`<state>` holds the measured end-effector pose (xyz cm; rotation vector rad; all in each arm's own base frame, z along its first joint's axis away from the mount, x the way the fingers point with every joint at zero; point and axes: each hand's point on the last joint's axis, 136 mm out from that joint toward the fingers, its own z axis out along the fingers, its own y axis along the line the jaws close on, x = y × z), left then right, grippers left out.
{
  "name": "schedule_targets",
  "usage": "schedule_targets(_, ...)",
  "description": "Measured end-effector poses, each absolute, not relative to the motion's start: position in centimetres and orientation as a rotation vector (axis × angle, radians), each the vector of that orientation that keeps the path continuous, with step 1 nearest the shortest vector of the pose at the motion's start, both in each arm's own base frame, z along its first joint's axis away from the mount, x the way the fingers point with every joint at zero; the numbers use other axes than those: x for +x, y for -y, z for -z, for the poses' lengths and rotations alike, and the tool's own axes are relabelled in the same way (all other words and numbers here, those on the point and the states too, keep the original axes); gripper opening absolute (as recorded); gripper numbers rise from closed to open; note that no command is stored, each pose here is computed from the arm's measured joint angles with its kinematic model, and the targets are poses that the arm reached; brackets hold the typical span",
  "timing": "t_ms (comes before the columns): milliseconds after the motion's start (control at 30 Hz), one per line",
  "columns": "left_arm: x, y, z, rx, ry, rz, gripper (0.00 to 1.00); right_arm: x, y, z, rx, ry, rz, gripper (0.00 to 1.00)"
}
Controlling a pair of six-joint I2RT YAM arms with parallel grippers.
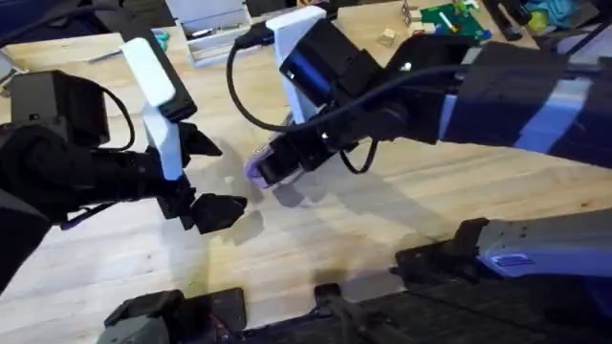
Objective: Unzip the bag, pick up the pens from the table one at a time and place them inside, then zip the bag closed.
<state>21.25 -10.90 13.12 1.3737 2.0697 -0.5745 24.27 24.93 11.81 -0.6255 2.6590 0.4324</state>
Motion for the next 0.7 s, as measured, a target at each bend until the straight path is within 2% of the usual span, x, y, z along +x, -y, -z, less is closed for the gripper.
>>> schedule_targets(367, 21.3, 10.9, -13.1, 1.374, -2.069, 0.574, 0.993, 26.0, -25.4, -12.1, -0.589, -2.595, -0.405, 0.899)
schedule_targets(500, 21.2, 10.9, -13.1, 1.374, -2.070, 0.574, 0.993, 26.7, -25.9, -11.2, -0.588, -2.594, -0.400, 0.792)
schedule_targets(700, 21.2, 10.9, -13.1, 1.374, -2.070, 0.574, 0.994, 26.7, -26.2, -10.9, -0.588, -2.596, -0.407, 0.523)
